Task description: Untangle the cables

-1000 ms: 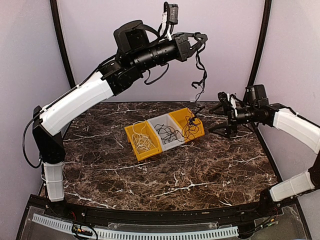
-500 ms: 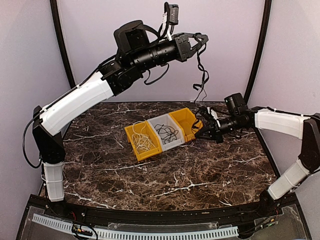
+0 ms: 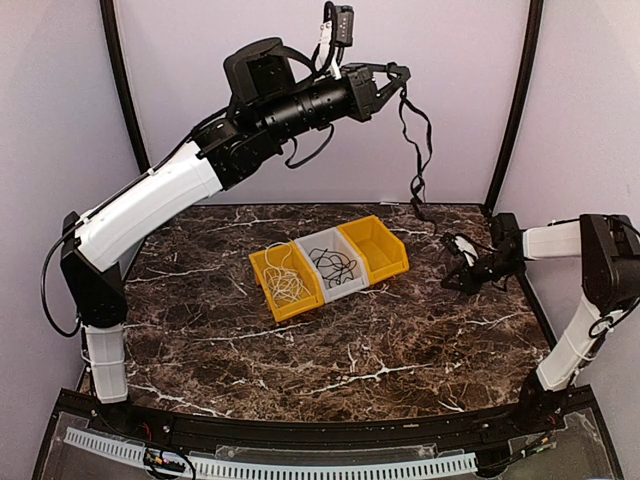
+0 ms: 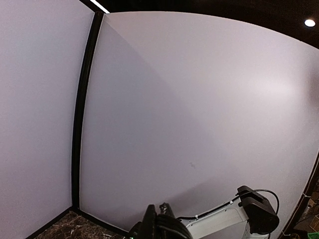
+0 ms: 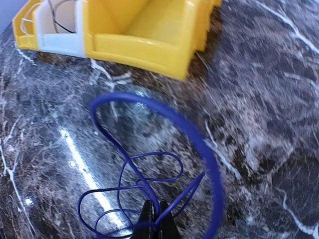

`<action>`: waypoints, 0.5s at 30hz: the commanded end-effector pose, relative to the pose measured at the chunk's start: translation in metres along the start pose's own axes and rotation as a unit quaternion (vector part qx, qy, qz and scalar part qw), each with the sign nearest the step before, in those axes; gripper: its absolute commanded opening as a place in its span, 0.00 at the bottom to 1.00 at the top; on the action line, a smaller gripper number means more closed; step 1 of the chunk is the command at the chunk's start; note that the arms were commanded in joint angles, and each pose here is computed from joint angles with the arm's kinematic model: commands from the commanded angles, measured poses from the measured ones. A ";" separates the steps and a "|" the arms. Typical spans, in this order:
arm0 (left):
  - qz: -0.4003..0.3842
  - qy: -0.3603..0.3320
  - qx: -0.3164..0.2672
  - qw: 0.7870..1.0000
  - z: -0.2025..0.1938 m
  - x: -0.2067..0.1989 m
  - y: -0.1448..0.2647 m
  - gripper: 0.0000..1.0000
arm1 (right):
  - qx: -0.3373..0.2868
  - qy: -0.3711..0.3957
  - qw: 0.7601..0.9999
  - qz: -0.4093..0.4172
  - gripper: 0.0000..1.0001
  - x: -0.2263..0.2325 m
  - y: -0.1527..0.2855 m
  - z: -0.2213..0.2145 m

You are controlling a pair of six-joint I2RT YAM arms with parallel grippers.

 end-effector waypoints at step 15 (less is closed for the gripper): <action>0.147 -0.053 0.016 0.988 0.025 0.017 0.026 0.00 | 0.030 -0.054 0.998 -0.019 0.00 -0.009 0.022 -0.007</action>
Point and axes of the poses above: each gripper's point midway between its finger pads, its own y axis back along the fingers, its own x axis along the line the jaws close on, z = x × y, the point moved 10 cm from there along y, back along the fingers, and after that the axes turned 7 degrees about -y, right-handed, at the moved point
